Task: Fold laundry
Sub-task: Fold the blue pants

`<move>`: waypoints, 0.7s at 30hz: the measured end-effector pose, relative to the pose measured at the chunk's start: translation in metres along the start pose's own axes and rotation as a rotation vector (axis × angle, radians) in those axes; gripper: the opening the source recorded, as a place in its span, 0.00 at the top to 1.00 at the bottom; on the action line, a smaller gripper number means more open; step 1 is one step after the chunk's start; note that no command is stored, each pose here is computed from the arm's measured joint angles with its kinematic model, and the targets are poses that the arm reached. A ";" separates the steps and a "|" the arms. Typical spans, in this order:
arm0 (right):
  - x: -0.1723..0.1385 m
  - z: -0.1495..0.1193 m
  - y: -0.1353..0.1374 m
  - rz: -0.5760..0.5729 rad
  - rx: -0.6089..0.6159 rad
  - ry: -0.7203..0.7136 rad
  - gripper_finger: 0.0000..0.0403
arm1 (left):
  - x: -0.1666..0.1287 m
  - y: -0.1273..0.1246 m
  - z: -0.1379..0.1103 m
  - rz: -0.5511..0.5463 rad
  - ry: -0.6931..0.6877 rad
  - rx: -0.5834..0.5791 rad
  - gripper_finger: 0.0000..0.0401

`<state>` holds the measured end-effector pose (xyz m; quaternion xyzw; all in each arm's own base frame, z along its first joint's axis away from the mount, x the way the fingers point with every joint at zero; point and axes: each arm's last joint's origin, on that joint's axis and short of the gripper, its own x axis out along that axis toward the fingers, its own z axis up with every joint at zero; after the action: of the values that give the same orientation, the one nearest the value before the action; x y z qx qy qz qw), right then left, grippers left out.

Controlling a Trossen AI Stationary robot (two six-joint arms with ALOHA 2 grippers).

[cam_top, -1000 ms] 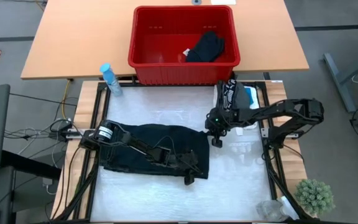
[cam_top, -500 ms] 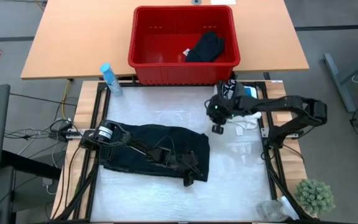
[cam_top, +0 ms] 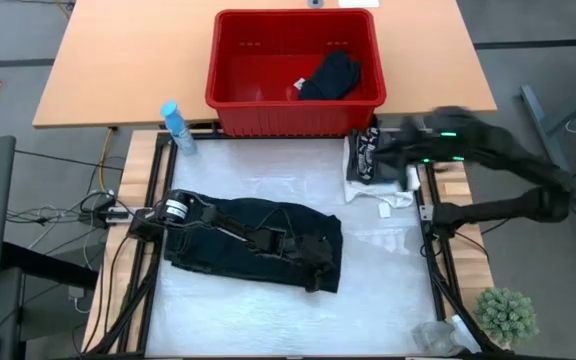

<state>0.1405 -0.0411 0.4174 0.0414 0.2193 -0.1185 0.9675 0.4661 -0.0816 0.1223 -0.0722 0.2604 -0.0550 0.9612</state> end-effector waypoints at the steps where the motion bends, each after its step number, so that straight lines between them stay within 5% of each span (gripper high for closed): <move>1: -0.016 0.001 0.002 0.008 0.017 -0.059 0.81 | 0.000 0.001 0.008 0.002 -0.023 -0.004 1.00; 7: -0.097 -0.020 0.007 0.072 0.177 -0.293 0.81 | -0.002 0.007 0.063 0.032 -0.197 -0.091 1.00; 12: -0.148 -0.044 0.007 0.127 0.333 -0.453 0.81 | -0.012 0.006 0.112 0.031 -0.344 -0.034 1.00; 18: -0.182 -0.079 0.009 0.203 0.408 -0.543 0.81 | -0.040 0.002 0.184 0.027 -0.560 0.042 1.00; 21: -0.187 -0.097 0.011 0.185 0.442 -0.588 0.81 | -0.066 -0.001 0.226 -0.068 -0.686 0.033 1.00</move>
<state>-0.0605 0.0216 0.4118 0.2331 -0.1035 -0.0821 0.9634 0.5243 -0.0485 0.3480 -0.0797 -0.0816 -0.0639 0.9914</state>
